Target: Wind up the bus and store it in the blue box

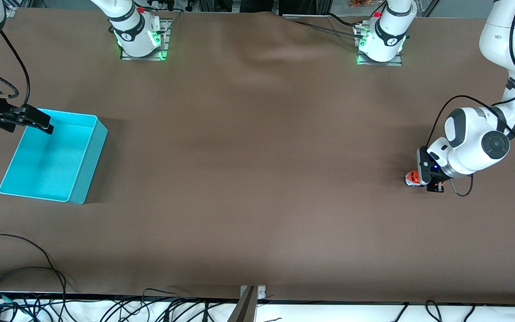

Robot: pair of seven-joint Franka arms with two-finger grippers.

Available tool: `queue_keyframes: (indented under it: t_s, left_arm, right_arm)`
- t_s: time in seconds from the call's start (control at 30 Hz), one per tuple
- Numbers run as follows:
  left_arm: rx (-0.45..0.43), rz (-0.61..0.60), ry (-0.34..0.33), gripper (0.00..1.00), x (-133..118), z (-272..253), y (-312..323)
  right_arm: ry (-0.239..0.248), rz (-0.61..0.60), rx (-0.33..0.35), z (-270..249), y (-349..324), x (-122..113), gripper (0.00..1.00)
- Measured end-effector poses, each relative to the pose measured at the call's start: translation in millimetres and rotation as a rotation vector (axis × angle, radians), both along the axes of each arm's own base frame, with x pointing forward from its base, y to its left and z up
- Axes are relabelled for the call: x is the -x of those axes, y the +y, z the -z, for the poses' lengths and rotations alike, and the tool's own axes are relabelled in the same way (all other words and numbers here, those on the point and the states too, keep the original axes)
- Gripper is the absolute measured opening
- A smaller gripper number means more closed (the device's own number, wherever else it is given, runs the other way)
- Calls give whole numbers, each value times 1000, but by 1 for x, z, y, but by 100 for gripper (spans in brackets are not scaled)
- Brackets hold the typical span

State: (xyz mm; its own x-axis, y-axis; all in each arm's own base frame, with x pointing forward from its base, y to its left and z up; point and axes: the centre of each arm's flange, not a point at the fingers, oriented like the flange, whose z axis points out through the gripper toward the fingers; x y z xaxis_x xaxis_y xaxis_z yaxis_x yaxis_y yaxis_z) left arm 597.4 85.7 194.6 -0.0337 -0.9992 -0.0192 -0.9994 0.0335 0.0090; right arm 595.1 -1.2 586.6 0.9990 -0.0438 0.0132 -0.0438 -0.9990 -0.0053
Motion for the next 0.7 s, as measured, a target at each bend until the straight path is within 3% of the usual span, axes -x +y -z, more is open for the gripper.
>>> queue_keyframes:
  t_s: [0.7]
  left_arm:
    - [4, -34, 1, 52, 1, 1, 1]
  right_arm:
    - [0, 0, 0, 0, 0, 0, 100]
